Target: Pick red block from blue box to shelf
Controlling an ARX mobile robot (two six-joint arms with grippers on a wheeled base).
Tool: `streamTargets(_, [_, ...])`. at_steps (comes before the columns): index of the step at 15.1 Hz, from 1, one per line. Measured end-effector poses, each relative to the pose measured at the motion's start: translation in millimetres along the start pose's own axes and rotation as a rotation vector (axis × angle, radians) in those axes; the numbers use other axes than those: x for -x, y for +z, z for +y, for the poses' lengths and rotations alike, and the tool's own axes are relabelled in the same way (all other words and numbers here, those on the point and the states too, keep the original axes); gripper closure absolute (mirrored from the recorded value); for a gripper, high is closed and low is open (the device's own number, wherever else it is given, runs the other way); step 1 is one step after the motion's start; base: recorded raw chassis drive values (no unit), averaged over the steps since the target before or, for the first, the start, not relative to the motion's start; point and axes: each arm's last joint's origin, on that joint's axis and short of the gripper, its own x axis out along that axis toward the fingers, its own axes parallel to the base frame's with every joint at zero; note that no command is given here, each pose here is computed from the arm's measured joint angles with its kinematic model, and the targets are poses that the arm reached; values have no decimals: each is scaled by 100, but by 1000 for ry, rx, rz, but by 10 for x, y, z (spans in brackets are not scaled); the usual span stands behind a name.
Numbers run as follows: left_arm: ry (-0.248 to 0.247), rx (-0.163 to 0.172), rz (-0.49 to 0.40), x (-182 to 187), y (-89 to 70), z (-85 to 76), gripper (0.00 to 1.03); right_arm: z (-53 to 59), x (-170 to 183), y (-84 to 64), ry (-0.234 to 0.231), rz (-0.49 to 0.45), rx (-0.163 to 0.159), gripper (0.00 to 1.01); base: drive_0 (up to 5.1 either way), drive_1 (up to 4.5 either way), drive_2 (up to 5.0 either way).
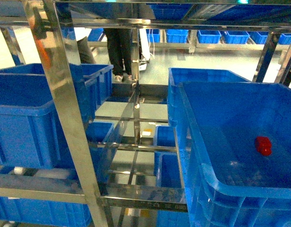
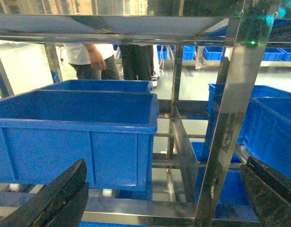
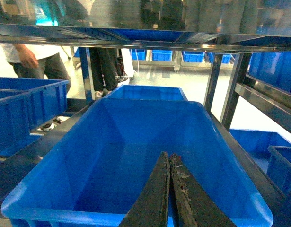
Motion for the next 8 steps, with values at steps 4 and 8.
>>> streamTargets(4, [0,0,-1,0,1,0,5,0,114,-33,1,11,0,100,0,0,0])
streamTargets(8, [0,0,0,0,0,0,5,0,114,-31,2,10,0,100,0,0,0])
